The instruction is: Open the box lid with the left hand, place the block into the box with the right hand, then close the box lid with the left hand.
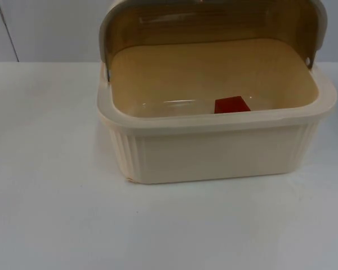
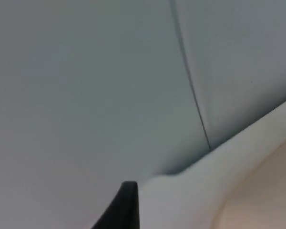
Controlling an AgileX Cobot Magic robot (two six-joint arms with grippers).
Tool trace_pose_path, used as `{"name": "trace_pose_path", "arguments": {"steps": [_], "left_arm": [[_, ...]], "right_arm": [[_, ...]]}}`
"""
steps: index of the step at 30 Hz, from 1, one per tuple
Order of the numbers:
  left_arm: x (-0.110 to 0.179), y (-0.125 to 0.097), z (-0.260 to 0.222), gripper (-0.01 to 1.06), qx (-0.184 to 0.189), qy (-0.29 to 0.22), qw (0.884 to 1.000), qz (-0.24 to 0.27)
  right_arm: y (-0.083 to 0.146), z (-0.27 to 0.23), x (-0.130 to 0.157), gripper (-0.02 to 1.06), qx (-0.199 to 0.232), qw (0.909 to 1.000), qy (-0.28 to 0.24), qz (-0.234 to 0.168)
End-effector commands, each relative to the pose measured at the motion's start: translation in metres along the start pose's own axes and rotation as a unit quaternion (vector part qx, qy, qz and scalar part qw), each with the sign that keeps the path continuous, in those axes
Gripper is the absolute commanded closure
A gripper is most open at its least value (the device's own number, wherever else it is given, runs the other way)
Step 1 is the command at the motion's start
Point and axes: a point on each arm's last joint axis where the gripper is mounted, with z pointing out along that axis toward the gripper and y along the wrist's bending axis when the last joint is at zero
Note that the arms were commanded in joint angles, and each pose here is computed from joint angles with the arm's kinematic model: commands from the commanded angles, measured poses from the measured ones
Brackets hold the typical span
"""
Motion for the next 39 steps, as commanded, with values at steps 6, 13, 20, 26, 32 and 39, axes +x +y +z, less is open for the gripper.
{"name": "trace_pose_path", "arguments": {"steps": [6, 13, 20, 26, 32, 39], "left_arm": [[-0.021, -0.037, 0.023, 0.00, -0.006, -0.031, 0.963, 0.268], [-0.022, -0.074, 0.044, 0.03, 0.022, -0.050, 0.938, 0.341], [-0.019, -0.077, 0.049, 0.58, 0.036, -0.048, 0.942, 0.330], [-0.019, -0.078, 0.049, 0.98, 0.041, -0.044, 0.955, 0.291], [-0.019, -0.080, 0.048, 1.05, 0.053, -0.050, 0.963, 0.261], [-0.010, -0.101, 0.051, 1.05, 0.162, -0.045, 0.941, 0.295]], "right_arm": [[0.000, -0.005, -0.001, -0.01, 0.002, 1.0000, -0.006, -0.006], [-0.001, -0.005, -0.003, -0.01, 0.006, 0.9998, -0.015, -0.009], [-0.001, -0.005, -0.004, -0.01, 0.007, 0.9997, -0.022, -0.009], [-0.001, -0.005, -0.004, -0.01, 0.007, 0.9997, -0.022, -0.009], [-0.001, -0.005, -0.004, -0.01, 0.007, 0.9997, -0.020, -0.009], [-0.001, -0.005, -0.004, -0.01, 0.007, 0.9998, -0.019, -0.009]]}}
